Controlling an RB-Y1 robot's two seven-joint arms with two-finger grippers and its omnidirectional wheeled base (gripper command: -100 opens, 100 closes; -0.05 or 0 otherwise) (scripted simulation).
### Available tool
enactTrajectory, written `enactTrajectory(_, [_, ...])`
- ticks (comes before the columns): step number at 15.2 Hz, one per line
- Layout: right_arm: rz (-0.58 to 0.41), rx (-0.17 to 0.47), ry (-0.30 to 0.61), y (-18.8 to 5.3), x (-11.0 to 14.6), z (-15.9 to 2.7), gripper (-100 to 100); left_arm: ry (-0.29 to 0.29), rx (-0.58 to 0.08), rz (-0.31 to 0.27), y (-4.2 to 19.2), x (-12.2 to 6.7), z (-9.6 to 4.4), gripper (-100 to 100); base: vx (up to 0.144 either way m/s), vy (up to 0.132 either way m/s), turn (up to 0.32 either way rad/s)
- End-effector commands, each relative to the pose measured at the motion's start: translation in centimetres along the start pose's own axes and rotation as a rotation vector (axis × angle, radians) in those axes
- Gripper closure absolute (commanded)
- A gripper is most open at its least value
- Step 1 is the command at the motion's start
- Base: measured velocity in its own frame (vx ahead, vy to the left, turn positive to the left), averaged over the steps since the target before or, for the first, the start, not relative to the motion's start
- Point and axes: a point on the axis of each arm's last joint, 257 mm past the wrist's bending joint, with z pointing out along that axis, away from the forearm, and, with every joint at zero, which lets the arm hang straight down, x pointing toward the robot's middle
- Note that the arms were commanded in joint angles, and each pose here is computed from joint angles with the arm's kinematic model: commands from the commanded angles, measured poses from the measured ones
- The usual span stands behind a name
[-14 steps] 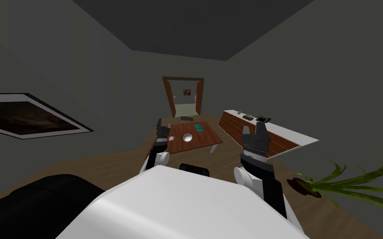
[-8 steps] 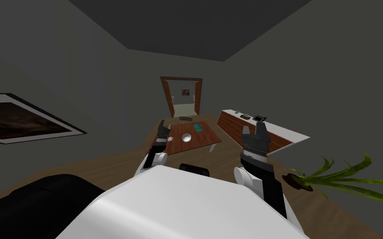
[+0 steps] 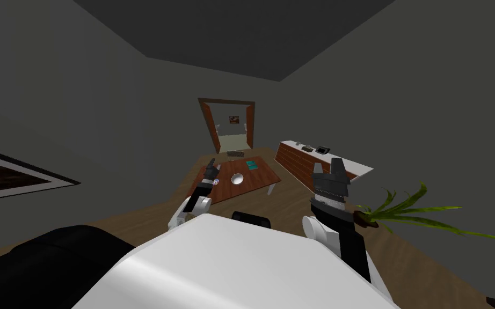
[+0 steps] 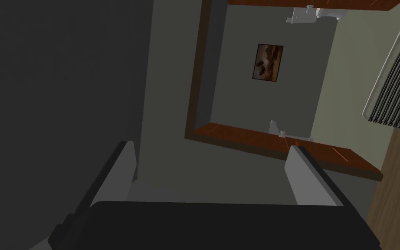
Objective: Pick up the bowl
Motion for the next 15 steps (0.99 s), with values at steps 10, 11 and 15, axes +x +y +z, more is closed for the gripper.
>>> enactTrajectory(10, [0.000,0.000,0.000,0.0,0.0,0.0,0,-0.101,-0.306,0.060,10.0,-7.5,-1.8,-100,0.016,-0.013,-0.170])
enactTrajectory(11, [0.000,0.000,0.000,0.0,0.0,0.0,0,-0.101,-0.306,0.060,10.0,-7.5,-1.8,-100,0.018,-0.009,-0.173])
enactTrajectory(15, [0.000,0.000,0.000,0.0,0.0,0.0,0,-0.164,-0.422,0.063,13.6,-10.7,-3.4,-100,0.020,-0.011,-0.202])
